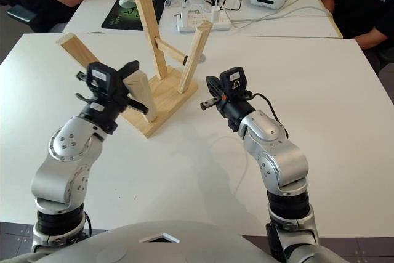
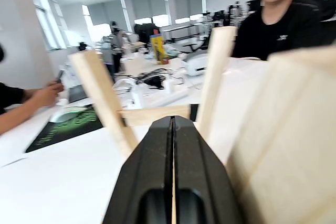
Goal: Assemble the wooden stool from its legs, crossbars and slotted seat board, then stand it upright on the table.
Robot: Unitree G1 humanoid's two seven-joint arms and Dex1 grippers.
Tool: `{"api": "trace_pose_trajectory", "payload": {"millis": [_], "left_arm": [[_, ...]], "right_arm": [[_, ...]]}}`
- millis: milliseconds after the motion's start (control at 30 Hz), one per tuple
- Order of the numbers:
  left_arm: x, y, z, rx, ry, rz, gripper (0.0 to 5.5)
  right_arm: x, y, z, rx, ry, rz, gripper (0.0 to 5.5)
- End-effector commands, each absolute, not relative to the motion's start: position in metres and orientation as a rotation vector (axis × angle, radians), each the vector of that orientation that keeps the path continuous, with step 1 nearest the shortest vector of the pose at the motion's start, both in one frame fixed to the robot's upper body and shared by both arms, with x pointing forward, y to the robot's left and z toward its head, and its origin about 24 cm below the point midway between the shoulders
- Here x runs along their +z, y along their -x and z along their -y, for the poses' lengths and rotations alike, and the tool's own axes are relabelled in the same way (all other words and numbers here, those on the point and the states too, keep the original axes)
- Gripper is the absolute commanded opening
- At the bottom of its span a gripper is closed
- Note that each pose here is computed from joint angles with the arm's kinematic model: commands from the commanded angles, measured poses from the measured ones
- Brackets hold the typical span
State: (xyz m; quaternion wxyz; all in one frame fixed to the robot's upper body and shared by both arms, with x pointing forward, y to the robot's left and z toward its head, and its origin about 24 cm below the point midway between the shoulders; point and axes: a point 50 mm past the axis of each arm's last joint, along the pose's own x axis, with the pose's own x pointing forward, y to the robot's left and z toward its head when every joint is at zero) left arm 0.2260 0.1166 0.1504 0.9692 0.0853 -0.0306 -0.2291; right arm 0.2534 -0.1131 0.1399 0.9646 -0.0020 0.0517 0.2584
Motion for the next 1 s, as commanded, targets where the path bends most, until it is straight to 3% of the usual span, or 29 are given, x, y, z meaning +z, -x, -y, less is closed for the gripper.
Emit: {"api": "trace_pose_trajectory", "payload": {"millis": [33, 367, 533, 600, 800, 933, 1000], "left_arm": [[0.153, -0.227, -0.102, -0.553, -0.147, 0.047, 0.00], [0.183, -0.237, -0.059, -0.686, -0.070, 0.185, 0.00], [0.188, -0.243, -0.055, -0.670, -0.101, 0.210, 0.00], [0.194, -0.244, -0.061, -0.640, -0.119, 0.249, 0.00], [0.259, -0.234, -0.094, -0.536, -0.081, 0.640, 0.00], [0.288, -0.225, -0.126, -0.446, -0.173, 0.732, 0.00], [0.285, -0.220, -0.150, -0.334, -0.249, 0.687, 0.00]], "right_arm": [[0.150, -0.260, 0.107, 0.544, -0.006, -0.065, 0.03], [0.140, -0.262, 0.110, 0.512, 0.027, -0.093, 0.03], [0.141, -0.265, 0.110, 0.502, 0.034, -0.090, 0.03], [0.140, -0.265, 0.112, 0.492, 0.034, -0.091, 0.03], [0.135, -0.262, 0.124, 0.441, 0.022, -0.105, 0.03], [0.133, -0.252, 0.142, 0.403, 0.023, -0.102, 0.03], [0.136, -0.240, 0.155, 0.343, 0.014, -0.084, 0.03]]}}
